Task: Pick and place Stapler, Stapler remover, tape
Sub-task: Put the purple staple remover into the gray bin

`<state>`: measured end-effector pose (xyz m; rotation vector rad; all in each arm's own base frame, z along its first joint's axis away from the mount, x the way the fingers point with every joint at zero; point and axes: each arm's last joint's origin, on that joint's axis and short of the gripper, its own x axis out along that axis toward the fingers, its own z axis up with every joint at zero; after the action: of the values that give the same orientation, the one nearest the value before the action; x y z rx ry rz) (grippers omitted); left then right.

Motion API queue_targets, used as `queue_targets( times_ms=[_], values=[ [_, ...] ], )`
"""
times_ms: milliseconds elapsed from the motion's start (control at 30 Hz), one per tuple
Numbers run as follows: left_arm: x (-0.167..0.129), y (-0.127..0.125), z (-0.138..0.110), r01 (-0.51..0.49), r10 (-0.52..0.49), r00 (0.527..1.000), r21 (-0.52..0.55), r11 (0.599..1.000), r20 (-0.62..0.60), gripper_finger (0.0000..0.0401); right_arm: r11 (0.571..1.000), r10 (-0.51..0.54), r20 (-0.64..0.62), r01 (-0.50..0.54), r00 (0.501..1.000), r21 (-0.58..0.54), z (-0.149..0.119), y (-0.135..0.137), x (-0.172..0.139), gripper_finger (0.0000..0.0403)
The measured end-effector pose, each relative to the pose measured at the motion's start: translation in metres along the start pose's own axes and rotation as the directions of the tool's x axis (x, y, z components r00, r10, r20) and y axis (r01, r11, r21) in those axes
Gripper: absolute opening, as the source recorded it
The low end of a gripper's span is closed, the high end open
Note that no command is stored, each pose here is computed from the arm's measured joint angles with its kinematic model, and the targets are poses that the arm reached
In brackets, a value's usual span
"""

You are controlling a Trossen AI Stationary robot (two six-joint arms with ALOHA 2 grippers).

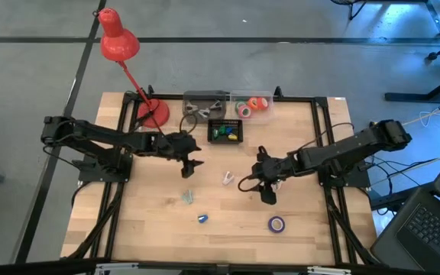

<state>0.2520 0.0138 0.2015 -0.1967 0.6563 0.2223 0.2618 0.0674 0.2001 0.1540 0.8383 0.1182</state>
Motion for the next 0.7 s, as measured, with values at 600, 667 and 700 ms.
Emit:
queue_targets(
  times_ms=[600, 667, 700],
  values=[
    [-0.003, -0.004, -0.013, -0.212, 0.206, 0.976, -0.101, 0.972, -0.067, 0.0269, 0.951, -0.197, -0.026, 0.184, 0.980, -0.247, 0.011, -0.020, 0.029, 0.0214],
    [-0.003, -0.002, -0.012, -0.269, 0.266, 0.963, -0.099, 0.958, -0.043, 0.0269, 0.937, -0.208, -0.060, 0.182, 0.976, -0.297, 0.014, -0.022, 0.039, 0.0214],
    [-0.003, -0.001, -0.012, -0.295, 0.294, 0.956, -0.101, 0.950, -0.029, 0.0269, 0.931, -0.211, -0.072, 0.178, 0.975, -0.320, 0.015, -0.023, 0.044, 0.0214]
  ],
)
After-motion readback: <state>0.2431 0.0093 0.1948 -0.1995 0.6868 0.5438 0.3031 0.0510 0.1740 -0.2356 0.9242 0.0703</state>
